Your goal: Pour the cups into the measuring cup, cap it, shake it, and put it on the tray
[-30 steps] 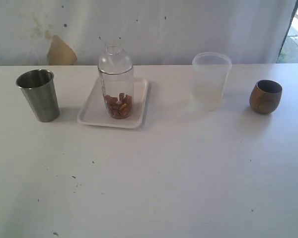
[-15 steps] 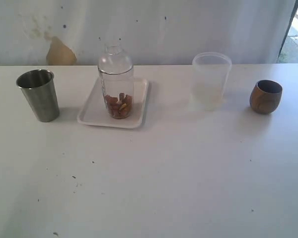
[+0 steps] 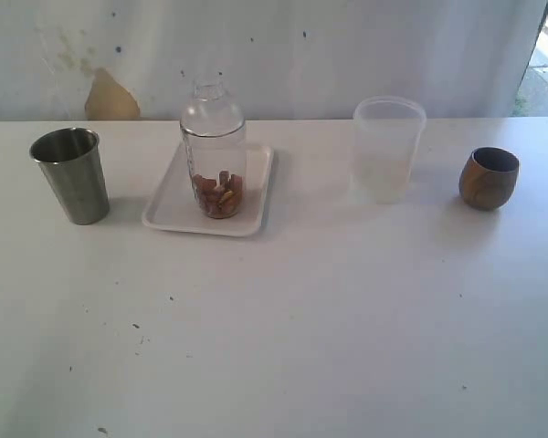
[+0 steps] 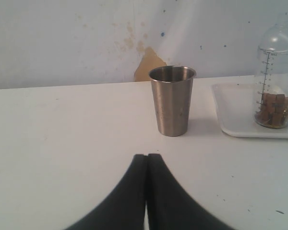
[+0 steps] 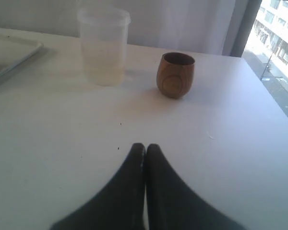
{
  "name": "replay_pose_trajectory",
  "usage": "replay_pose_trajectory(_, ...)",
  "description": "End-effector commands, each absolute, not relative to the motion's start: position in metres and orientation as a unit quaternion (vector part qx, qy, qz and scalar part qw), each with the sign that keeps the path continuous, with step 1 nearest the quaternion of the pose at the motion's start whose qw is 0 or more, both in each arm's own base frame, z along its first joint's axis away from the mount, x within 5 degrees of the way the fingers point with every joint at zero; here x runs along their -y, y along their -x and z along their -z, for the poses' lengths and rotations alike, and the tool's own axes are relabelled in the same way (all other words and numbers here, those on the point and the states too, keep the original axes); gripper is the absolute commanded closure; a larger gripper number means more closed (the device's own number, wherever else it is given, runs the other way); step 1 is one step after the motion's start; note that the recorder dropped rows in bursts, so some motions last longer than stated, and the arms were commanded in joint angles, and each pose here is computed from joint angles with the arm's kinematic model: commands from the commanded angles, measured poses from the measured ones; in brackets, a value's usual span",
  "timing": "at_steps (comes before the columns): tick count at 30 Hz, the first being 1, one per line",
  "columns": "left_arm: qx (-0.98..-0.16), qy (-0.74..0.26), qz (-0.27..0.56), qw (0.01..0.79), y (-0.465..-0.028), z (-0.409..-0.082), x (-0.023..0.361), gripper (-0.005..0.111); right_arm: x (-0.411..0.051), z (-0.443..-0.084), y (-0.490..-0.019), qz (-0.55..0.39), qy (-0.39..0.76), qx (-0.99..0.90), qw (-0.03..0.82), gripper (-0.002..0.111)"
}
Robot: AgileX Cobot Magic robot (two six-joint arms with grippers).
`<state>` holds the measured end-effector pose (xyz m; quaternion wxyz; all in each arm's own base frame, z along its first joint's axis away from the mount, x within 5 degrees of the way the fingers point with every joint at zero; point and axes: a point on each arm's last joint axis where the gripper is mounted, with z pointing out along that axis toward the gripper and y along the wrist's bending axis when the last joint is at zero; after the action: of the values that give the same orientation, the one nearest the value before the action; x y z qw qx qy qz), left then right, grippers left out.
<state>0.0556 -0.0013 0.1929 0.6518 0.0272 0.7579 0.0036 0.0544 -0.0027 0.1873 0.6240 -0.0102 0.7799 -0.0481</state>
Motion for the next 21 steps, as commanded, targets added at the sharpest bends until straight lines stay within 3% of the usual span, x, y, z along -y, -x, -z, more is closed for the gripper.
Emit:
replay_pose_trajectory(1, -0.756, -0.027, -0.001, 0.654, -0.0555, -0.1921, 0.0015, 0.107, 0.0027, -0.1837, -0.0538, 0.049, 0.011, -0.786, 0.616, 0.108)
replay_pose_trajectory(21, -0.756, -0.027, -0.001, 0.654, -0.0555, -0.1921, 0.0015, 0.107, 0.0023, -0.1812, -0.0532, 0.046, 0.011, -0.795, 0.605, 0.108)
